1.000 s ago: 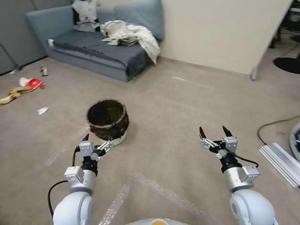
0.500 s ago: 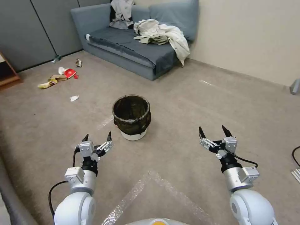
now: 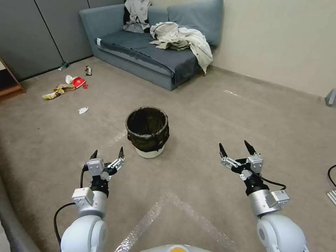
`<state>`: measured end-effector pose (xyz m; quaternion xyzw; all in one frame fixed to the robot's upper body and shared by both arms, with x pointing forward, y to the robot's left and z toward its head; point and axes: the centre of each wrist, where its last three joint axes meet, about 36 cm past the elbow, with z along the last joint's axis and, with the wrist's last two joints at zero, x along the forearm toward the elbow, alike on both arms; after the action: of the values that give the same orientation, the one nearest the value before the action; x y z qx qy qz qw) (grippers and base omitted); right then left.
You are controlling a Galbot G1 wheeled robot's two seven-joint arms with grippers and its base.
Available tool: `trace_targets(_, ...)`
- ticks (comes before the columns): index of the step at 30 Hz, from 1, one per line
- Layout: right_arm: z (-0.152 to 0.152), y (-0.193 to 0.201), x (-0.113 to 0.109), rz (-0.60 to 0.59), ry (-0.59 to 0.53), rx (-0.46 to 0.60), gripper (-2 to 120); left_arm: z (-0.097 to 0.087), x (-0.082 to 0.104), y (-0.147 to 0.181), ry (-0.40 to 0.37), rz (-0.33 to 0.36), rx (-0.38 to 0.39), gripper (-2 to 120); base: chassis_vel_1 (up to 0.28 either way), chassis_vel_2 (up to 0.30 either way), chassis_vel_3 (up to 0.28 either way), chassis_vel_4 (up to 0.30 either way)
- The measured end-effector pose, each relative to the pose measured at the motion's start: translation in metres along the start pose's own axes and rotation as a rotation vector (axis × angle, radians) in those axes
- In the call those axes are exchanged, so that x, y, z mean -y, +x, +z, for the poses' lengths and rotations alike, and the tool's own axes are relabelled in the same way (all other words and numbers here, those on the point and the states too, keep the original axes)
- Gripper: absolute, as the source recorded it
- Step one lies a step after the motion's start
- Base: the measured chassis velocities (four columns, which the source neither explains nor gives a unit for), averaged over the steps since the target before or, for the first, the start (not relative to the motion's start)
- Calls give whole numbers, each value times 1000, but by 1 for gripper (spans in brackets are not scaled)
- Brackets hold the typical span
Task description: Pick up the trash can from the floor.
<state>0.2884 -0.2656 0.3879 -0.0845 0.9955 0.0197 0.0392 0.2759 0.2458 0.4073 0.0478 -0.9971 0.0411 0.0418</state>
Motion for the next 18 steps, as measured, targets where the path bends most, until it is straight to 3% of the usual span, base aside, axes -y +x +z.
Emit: trace_targets(18,-1,0,-2,-4,-6,7,100,4,-3,-8,-1,4,1,100,-203,204,211,-209)
